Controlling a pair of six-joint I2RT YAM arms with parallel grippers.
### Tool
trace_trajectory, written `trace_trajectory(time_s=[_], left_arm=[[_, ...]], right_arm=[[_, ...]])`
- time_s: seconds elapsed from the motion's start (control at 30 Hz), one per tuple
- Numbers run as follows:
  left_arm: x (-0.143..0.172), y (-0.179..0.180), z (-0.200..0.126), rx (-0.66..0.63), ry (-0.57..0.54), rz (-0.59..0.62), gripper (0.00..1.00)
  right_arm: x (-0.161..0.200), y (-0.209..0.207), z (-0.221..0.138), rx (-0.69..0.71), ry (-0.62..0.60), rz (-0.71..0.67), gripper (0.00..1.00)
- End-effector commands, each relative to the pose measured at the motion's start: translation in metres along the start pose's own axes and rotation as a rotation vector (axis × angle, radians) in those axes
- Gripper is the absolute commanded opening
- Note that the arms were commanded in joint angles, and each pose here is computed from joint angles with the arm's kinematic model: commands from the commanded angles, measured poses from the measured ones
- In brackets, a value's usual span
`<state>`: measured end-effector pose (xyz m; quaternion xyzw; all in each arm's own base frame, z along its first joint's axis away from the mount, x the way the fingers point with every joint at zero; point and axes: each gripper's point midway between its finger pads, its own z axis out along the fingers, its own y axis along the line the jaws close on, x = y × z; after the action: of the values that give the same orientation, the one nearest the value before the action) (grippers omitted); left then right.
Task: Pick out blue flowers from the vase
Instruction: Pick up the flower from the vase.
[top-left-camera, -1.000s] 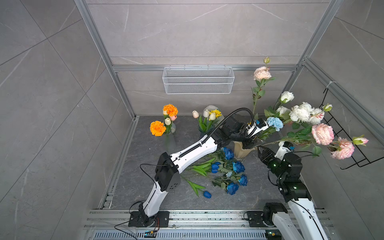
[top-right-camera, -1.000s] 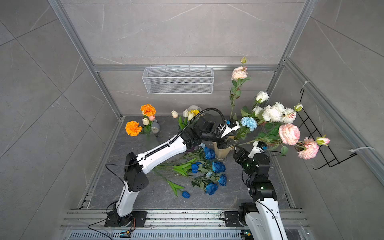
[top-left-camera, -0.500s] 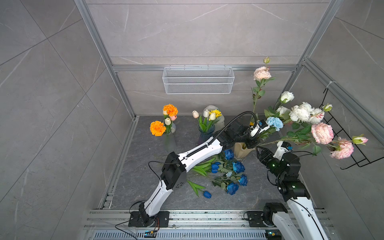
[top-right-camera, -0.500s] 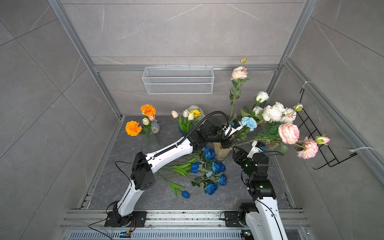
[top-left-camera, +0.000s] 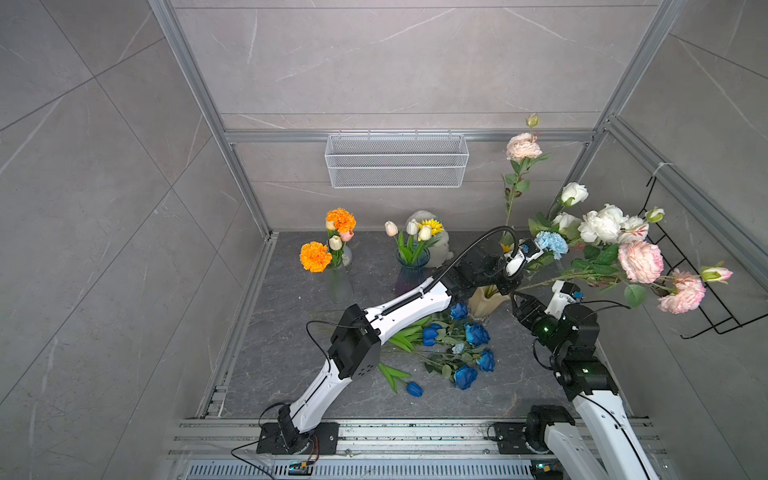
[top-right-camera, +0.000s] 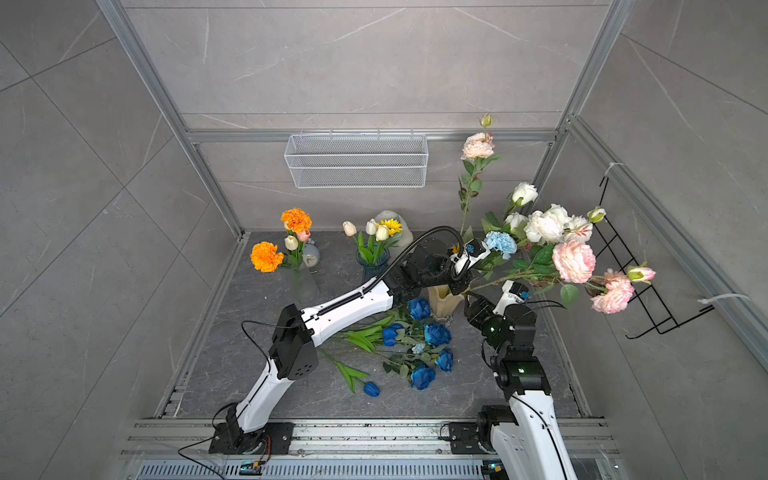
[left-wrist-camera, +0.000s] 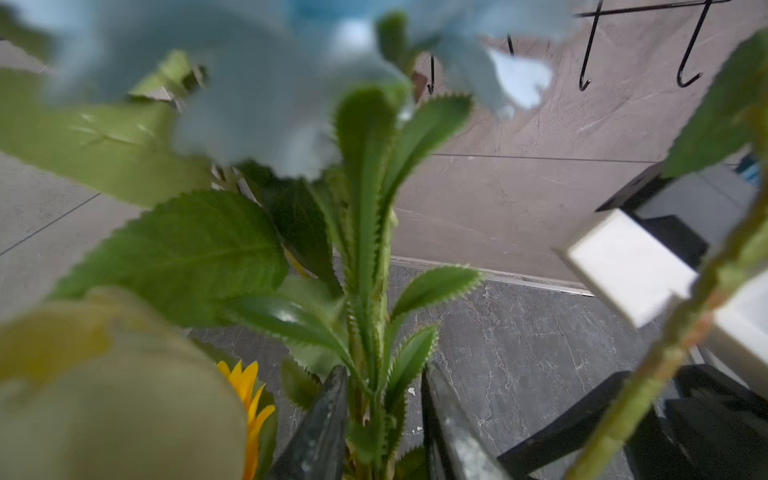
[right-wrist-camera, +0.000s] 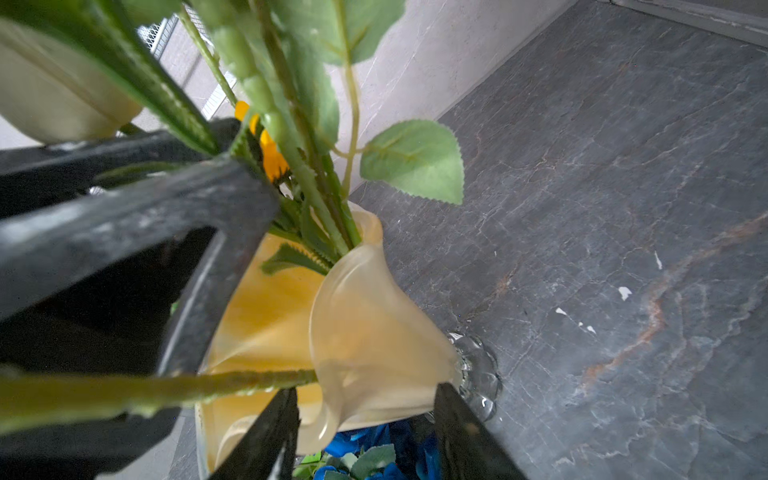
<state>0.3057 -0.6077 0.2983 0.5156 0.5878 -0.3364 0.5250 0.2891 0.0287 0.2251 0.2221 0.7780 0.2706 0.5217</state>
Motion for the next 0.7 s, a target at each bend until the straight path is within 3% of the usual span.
trace_trajectory(time_s=[0.0,0.27,0.67], left_arm=[[-0.039,0.005,-0.004,-0.033,-0.106,0.041,0.23],[-0.053,0.002,-0.012,-0.017,-0.139,0.057,0.10],[-0.089,-0.008,-0.042,0.019,-0.212,0.081,0.02]], right_arm=[[0.000,0.004,0.001,-0.023,-0.004,-0.013,0.55],[0.003,0.001,0.002,-0.025,-0.004,-0.004,0.55],[0.001,0.001,0.004,-0.026,-0.011,0.005,0.55]])
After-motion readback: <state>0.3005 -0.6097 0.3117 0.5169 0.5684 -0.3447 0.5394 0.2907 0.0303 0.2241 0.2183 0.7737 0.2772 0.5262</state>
